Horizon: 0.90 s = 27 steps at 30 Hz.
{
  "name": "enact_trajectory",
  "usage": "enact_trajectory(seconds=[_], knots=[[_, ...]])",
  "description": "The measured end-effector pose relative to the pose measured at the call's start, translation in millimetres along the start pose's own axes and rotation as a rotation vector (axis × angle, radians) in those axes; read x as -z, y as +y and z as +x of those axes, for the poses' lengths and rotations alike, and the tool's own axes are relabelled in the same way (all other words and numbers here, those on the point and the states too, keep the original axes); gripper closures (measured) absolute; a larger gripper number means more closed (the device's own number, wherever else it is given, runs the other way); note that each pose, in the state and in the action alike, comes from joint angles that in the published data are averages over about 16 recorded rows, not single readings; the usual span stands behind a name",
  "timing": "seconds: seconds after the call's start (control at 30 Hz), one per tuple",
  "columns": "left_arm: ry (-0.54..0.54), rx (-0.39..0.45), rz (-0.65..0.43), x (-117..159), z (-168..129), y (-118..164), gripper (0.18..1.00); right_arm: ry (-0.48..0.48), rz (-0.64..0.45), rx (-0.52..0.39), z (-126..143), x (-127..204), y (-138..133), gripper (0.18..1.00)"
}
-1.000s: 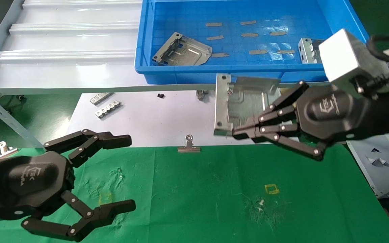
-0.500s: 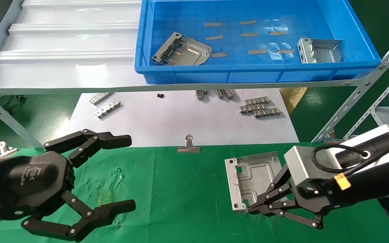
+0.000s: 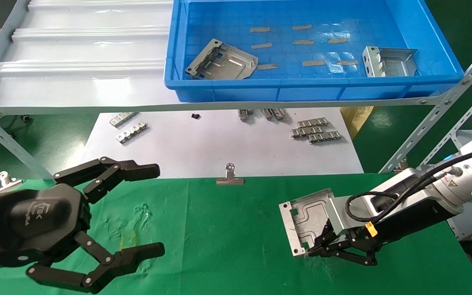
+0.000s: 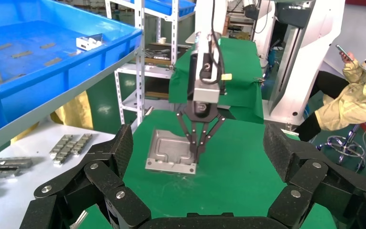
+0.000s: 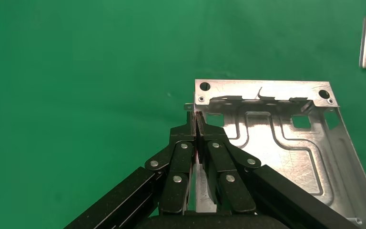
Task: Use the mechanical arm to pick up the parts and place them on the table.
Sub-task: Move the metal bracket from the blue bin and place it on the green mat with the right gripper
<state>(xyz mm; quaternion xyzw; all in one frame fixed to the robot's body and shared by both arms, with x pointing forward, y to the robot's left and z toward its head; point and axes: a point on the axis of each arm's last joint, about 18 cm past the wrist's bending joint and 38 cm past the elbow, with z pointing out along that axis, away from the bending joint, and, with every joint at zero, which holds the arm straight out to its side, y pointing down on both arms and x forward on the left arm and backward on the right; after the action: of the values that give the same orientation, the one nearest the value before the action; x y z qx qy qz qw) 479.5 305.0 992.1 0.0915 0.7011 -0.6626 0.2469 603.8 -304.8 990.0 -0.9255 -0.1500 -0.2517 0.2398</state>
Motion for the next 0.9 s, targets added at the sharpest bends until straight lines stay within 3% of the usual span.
enact_trajectory(seconds=[0.4,0.9], knots=[[0.0,0.0,0.0,0,0,0,0.184,0.019,-0.082,0.019,6,-19,39,0.987],[0.0,0.0,0.0,0,0,0,0.184,0.037,-0.113,0.006,6,-38,63,0.987]])
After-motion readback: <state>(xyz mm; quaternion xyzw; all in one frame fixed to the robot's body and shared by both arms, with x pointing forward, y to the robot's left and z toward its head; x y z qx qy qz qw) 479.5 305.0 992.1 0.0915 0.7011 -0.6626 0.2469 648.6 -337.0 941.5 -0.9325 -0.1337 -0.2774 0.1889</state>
